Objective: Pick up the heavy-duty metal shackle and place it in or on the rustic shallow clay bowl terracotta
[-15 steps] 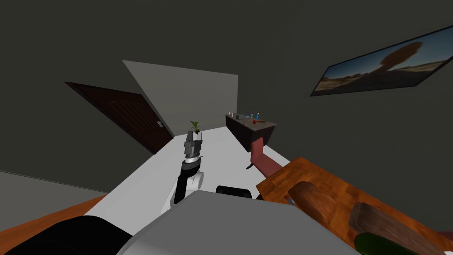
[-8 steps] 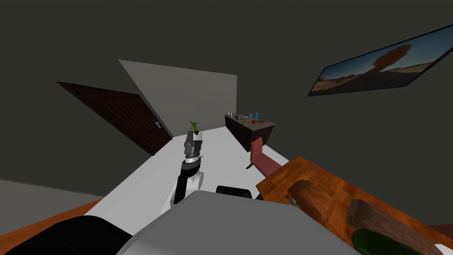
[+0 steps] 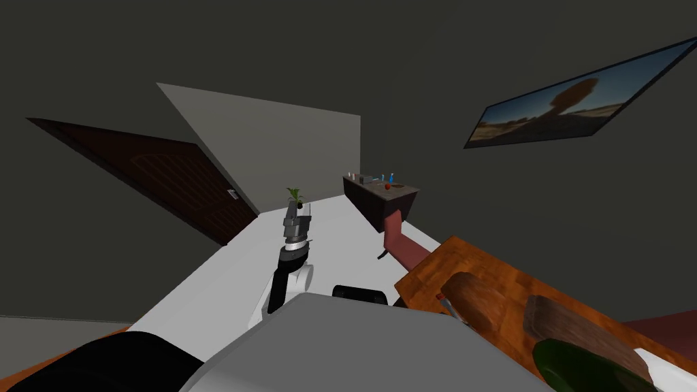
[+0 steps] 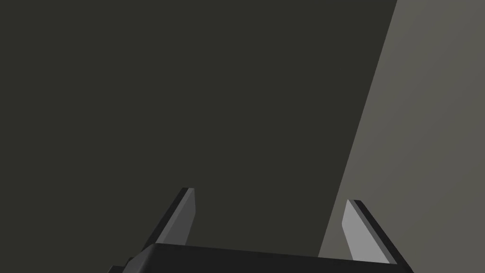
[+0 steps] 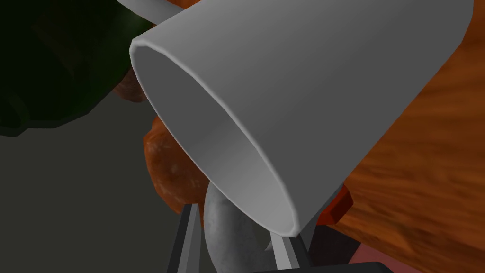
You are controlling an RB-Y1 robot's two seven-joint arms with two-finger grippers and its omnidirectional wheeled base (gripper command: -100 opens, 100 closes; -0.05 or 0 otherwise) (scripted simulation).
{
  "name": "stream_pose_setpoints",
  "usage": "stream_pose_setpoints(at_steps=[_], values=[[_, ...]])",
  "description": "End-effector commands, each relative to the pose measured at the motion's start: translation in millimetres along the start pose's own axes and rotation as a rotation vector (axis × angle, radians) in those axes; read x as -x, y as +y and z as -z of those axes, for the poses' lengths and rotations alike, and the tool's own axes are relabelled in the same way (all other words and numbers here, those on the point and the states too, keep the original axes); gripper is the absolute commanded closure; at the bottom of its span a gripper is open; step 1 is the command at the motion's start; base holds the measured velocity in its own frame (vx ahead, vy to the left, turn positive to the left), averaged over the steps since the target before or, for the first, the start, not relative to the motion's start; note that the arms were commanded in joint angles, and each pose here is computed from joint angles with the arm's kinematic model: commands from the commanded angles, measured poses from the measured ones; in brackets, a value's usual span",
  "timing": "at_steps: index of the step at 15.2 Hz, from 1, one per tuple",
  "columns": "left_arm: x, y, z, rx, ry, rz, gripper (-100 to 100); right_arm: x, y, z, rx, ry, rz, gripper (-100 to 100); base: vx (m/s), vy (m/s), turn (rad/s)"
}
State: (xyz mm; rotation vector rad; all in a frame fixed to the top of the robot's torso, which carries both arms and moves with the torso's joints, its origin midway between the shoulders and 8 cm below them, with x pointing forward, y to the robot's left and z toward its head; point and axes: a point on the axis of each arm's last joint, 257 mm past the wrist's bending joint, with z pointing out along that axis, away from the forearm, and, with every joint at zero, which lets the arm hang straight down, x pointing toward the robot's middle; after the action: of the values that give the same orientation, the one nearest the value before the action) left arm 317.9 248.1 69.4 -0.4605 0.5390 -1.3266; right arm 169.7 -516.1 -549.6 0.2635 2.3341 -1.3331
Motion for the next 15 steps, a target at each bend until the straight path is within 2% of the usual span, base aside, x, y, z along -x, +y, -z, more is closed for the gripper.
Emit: stream_pose_setpoints(at_steps=[1, 2, 5, 6, 9, 10, 15], values=[[0.0, 0, 0.0, 0.000, 0.000, 0.000, 0, 6, -1, -1.6, -0.001, -0.017, 0.007, 100, 0.010, 0.016, 0.002], [0.0, 0, 0.0, 0.000, 0.000, 0.000, 0, 4, 4, -2.0, 0.018, -0.007, -0.003, 100, 0.018, 0.026, -0.102], [0.0, 0, 0.0, 0.000, 0.000, 0.000, 0, 12, 0, -4.5, 0.008, -0.035, 0.012, 100, 0.018, 0.028, -0.063], [0.0, 0, 0.0, 0.000, 0.000, 0.000, 0, 9, 4, -4.8, 0.027, -0.025, 0.003, 100, 0.016, 0.019, -0.109], [0.0, 0, 0.0, 0.000, 0.000, 0.000, 0, 17, 0, -7.3, 0.016, -0.052, 0.020, 100, 0.018, 0.025, -0.061], [0.0, 0, 0.0, 0.000, 0.000, 0.000, 0, 13, 4, -7.6, 0.035, -0.039, 0.011, 100, 0.022, 0.028, -0.100], [0.0, 0, 0.0, 0.000, 0.000, 0.000, 0, 18, 1, -12.0, 0.035, -0.056, 0.024, 100, 0.018, 0.031, -0.084]])
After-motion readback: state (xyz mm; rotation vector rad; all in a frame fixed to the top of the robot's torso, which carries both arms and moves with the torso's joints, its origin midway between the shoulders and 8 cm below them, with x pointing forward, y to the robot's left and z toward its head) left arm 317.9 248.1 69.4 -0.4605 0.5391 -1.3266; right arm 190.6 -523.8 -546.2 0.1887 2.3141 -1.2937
